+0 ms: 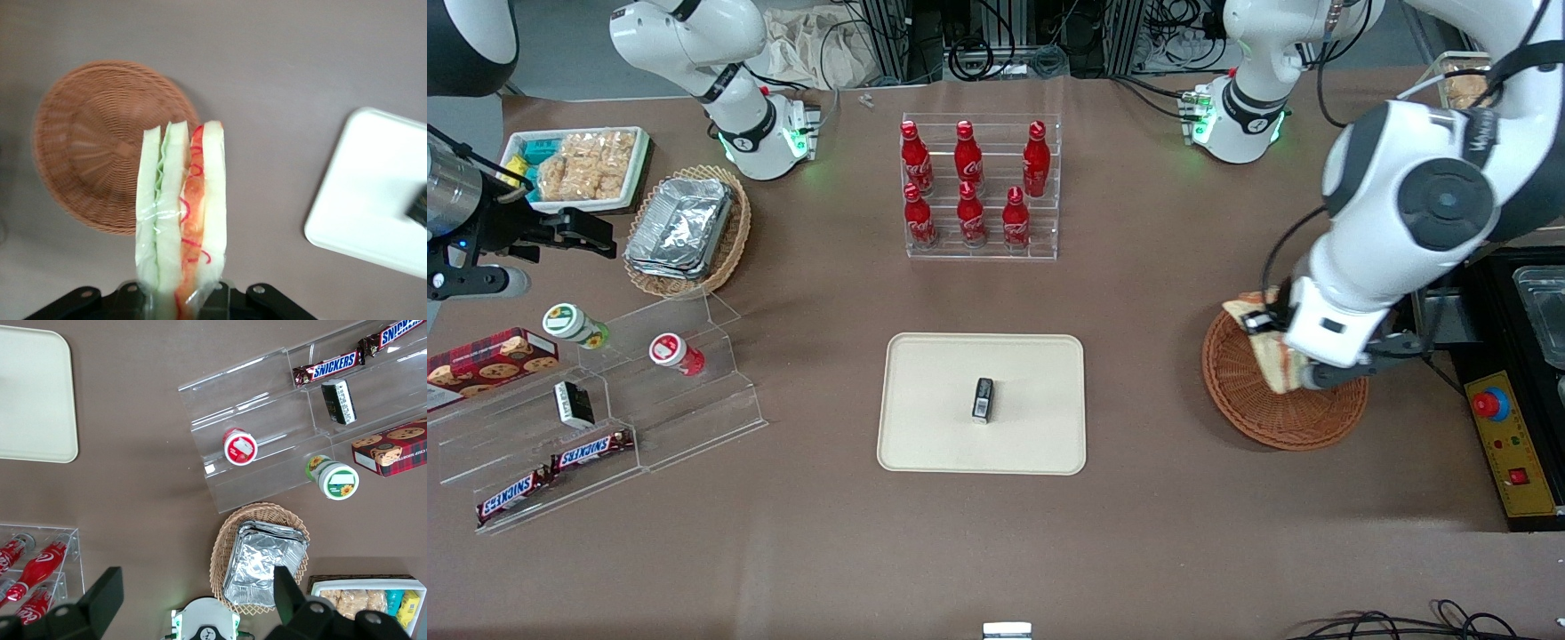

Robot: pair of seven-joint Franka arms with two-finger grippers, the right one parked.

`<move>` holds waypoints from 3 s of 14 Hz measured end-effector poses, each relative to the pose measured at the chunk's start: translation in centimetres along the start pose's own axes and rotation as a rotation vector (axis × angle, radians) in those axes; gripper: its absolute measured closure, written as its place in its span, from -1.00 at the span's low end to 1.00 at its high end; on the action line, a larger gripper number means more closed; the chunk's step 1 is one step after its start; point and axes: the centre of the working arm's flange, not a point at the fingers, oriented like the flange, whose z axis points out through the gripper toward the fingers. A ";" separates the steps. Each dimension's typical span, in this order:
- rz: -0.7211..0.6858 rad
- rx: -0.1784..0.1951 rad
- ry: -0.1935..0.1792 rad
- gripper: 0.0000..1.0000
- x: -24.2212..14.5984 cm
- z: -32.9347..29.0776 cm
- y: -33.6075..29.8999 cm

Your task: Place sandwich from basket to tray

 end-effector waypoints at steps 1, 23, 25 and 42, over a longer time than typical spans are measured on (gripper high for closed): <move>0.048 -0.004 -0.009 0.59 -0.4 0.6 1.8; 0.320 -0.050 -0.003 0.59 -2.6 27.3 24.1; 0.321 -0.055 0.004 0.60 -2.5 27.3 24.2; 0.126 -0.058 0.126 -1.00 4.6 5.6 8.2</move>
